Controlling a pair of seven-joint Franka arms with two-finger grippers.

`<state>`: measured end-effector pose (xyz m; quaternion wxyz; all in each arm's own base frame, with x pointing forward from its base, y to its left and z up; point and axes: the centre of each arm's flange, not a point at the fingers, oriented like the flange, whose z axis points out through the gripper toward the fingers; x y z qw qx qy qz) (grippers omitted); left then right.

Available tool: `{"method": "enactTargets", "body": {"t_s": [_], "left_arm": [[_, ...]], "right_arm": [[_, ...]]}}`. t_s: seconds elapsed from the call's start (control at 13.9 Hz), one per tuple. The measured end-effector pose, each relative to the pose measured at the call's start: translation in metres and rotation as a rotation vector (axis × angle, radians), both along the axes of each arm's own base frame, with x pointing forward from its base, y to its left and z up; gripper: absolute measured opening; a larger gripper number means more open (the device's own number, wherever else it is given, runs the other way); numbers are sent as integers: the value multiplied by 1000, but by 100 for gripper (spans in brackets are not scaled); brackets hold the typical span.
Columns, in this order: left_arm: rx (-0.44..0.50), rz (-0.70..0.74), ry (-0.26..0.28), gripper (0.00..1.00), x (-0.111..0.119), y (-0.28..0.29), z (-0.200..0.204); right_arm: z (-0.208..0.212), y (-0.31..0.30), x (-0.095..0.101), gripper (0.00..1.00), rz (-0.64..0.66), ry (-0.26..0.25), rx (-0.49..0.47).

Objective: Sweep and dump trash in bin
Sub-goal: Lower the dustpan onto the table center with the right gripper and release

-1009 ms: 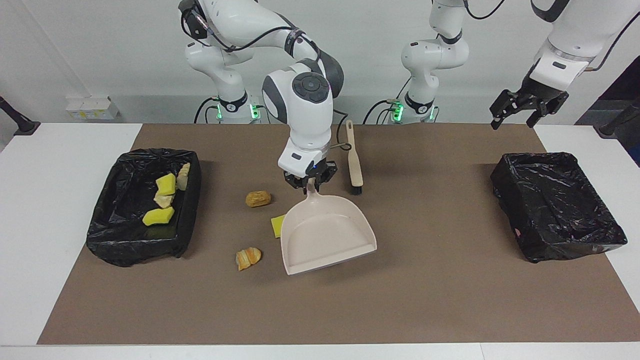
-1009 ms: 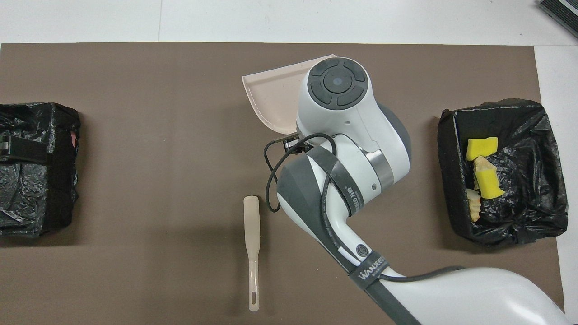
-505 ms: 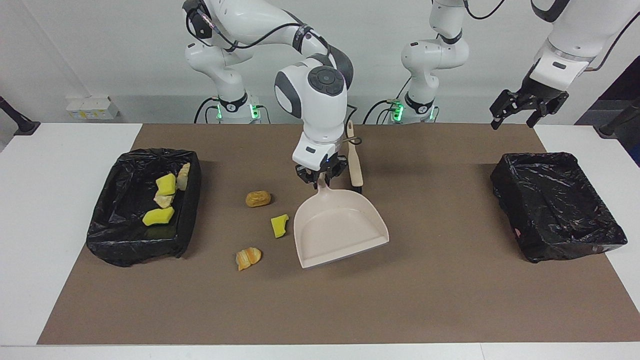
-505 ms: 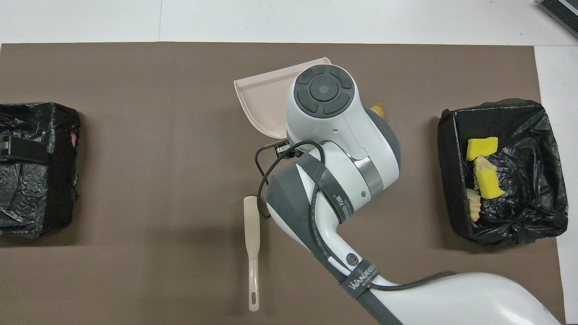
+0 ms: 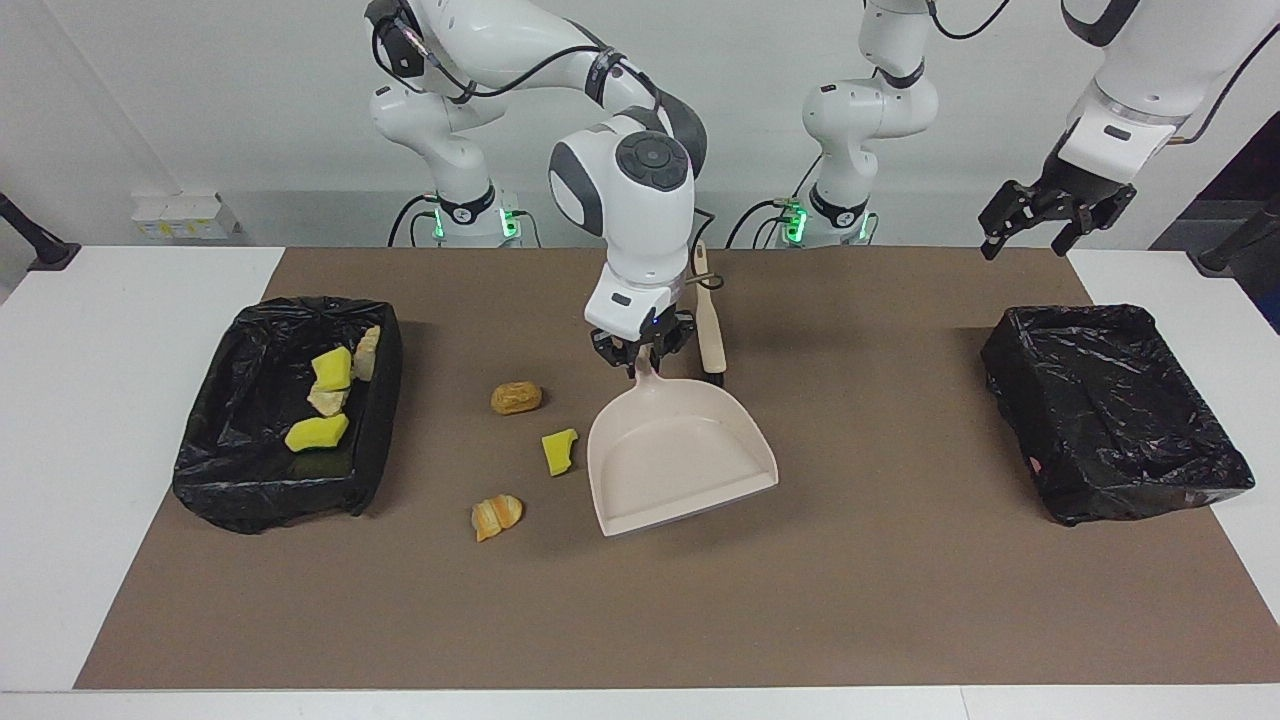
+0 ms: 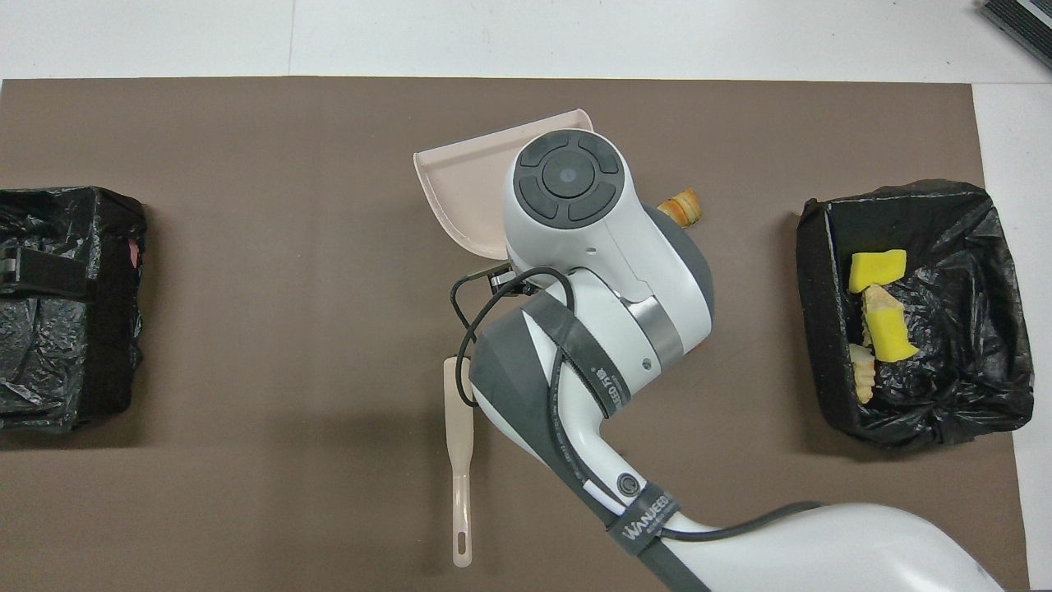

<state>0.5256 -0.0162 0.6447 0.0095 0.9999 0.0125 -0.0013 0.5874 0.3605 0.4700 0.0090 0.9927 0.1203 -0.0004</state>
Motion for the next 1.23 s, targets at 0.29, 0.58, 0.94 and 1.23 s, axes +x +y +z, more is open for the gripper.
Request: {"method": "enactTargets", "body": {"t_s": [0.29, 0.58, 0.94, 1.23], "left_arm": [[0, 0, 2, 100, 0, 0, -1], [0, 0, 2, 100, 0, 0, -1], [0, -3, 0, 100, 0, 1, -1], [0, -6, 5, 100, 1, 2, -4]], "right_arm": [[2, -8, 7, 31, -68, 6, 36], [-5, -21, 24, 31, -166, -7, 90], [-53, 3, 41, 31, -303, 12, 104], [-114, 70, 31, 31, -291, 37, 67]]}}
